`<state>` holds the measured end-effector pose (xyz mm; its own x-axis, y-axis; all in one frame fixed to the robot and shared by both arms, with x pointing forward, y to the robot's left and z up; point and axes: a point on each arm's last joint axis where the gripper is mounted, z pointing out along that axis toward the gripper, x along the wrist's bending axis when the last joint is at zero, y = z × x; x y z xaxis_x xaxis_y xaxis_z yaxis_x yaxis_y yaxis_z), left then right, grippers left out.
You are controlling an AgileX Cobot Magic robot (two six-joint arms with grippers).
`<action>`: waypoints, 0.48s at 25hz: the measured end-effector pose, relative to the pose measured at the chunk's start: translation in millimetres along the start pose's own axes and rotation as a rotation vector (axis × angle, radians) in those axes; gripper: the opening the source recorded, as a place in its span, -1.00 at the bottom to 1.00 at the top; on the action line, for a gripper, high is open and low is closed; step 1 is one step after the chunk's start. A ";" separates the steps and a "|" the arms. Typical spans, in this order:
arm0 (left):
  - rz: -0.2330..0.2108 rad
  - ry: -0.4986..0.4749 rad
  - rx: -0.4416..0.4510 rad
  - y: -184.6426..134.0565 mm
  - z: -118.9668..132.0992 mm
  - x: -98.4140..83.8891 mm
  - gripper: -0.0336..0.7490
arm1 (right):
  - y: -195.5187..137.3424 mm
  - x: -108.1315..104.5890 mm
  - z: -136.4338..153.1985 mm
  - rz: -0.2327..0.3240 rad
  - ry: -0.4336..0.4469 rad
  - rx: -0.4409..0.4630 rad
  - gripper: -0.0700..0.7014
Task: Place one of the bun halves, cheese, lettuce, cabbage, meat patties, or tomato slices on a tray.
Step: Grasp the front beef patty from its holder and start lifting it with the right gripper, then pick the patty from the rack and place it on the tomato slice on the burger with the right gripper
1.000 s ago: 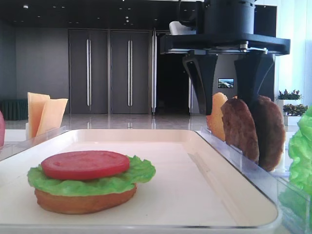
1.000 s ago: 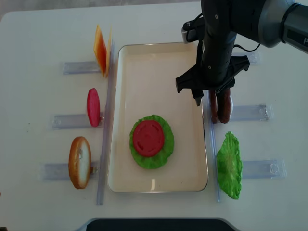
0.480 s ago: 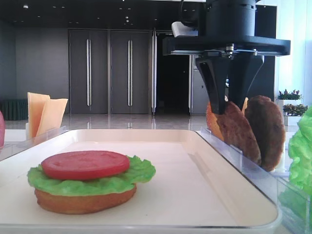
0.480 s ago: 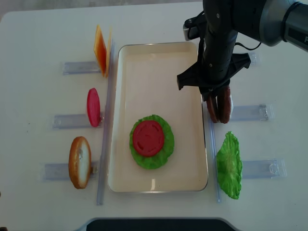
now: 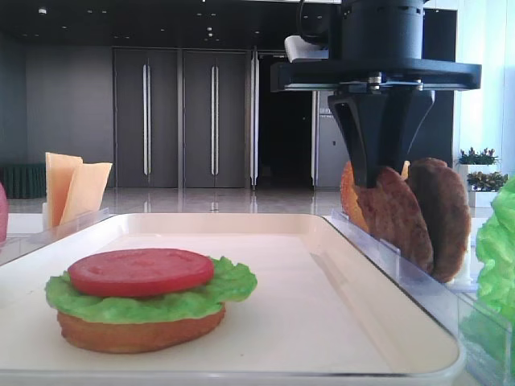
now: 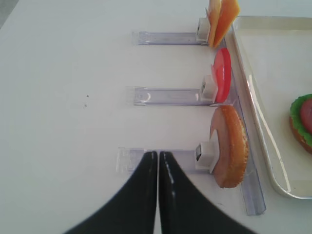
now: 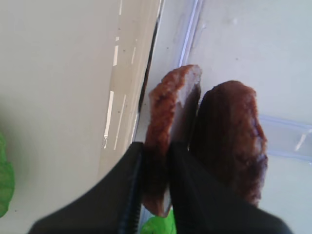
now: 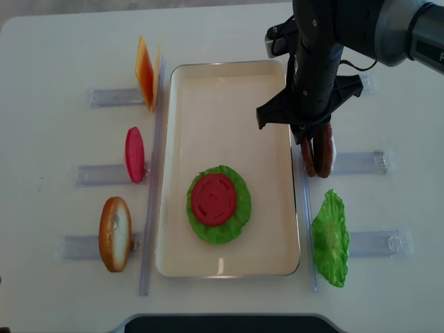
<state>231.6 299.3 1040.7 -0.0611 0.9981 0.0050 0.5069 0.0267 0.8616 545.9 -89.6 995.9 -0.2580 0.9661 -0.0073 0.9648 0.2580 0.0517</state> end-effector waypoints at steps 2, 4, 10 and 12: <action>0.000 0.000 0.000 0.0 0.0 0.0 -0.92 | -0.4 0.2 -1.2 0.002 0.005 -0.001 -0.44; 0.000 0.000 0.000 0.0 0.0 0.0 -0.92 | -1.3 0.3 -3.8 0.001 0.006 -0.005 -0.44; 0.000 0.000 0.000 0.0 0.0 0.0 -0.92 | -4.8 7.9 -29.0 -0.009 0.038 -0.031 -0.44; 0.000 0.000 0.000 0.0 0.0 0.0 -0.92 | -3.7 11.9 -42.6 -0.019 0.054 -0.071 -0.44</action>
<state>231.6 299.3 1040.7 -0.0611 0.9981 0.0050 0.5069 0.0267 0.8616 537.0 -79.3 1038.2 -0.2805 0.9588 0.0451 0.9540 0.2733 0.1231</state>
